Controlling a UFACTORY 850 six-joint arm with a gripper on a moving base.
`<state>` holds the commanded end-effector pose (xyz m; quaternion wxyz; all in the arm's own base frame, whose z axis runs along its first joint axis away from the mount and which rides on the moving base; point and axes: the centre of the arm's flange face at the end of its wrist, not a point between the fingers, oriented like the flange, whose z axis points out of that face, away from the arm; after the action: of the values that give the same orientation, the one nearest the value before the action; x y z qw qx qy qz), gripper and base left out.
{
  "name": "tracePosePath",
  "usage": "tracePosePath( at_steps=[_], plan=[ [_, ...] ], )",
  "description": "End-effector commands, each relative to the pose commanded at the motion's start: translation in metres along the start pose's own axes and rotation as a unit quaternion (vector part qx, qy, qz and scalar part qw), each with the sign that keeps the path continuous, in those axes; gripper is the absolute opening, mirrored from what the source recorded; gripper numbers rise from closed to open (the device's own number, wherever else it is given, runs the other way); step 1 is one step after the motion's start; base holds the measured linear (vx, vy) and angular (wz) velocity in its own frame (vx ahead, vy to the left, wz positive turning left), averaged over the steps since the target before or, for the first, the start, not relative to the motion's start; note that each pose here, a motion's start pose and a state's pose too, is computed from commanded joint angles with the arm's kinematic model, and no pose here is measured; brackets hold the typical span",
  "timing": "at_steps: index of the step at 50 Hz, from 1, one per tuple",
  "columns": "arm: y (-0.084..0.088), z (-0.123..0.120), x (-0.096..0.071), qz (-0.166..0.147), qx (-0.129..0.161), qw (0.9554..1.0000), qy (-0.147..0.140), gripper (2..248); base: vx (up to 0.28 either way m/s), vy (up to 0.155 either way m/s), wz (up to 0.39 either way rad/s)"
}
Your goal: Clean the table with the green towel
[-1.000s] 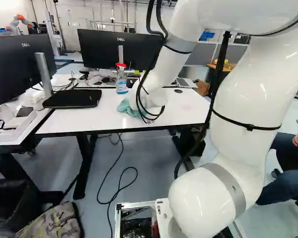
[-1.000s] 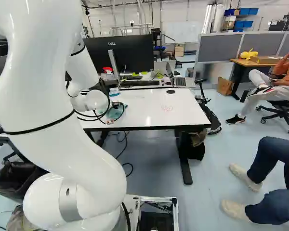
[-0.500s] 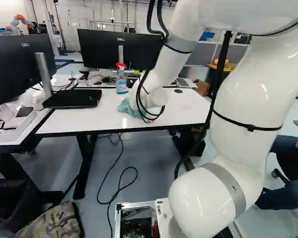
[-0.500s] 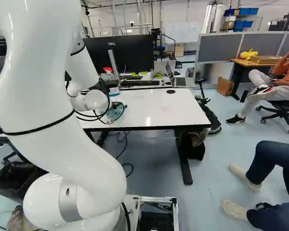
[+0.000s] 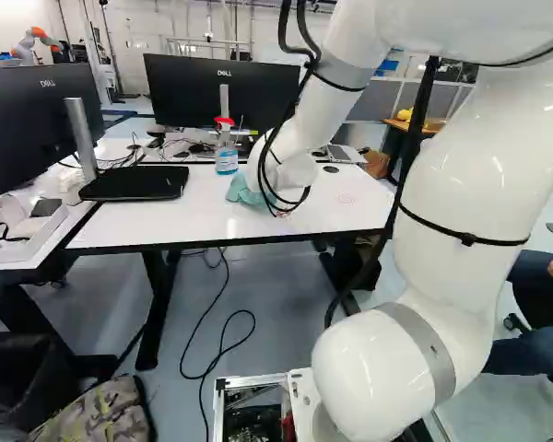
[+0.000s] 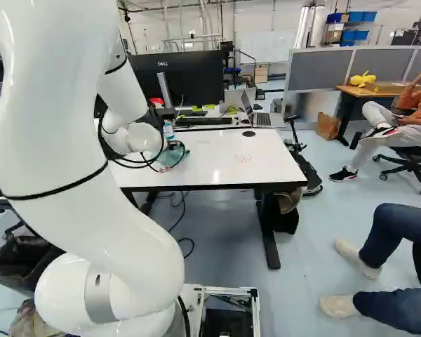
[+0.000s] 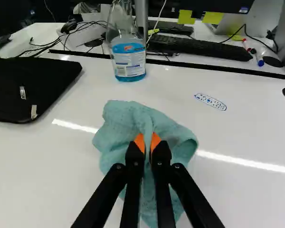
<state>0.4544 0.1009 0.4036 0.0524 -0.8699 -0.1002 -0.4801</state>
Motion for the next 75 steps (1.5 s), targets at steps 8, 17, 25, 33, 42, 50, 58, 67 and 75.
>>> tracePosePath(
  at_steps=[8,17,25,33,42,50,58,67,75],
  plan=[
    [0.011,0.002,0.012,0.006,-0.01,0.9999,0.01,34,0.0,0.0,0.0],
    [0.023,0.005,0.024,0.012,-0.02,0.9995,0.022,34,0.0,0.0,0.0],
    [0.035,0.006,0.035,0.018,-0.03,0.9989,0.032,34,0.0,0.0,0.0],
    [0.047,0.006,0.045,0.023,-0.041,0.998,0.042,34,0.0,0.0,0.0],
    [0.061,0.009,0.053,0.029,-0.053,0.997,0.048,34,0.0,0.0,0.0],
    [0.074,0.016,0.057,0.035,-0.062,0.9962,0.049,34,0.0,0.0,0.0],
    [0.086,0.024,0.062,0.039,-0.071,0.9954,0.051,34,0.0,0.0,0.0],
    [0.1,0.035,0.068,0.044,-0.081,0.9943,0.053,34,0.0,0.0,0.0],
    [0.11,0.045,0.073,0.048,-0.087,0.9935,0.056,34,0.0,0.0,0.0]
  ],
)
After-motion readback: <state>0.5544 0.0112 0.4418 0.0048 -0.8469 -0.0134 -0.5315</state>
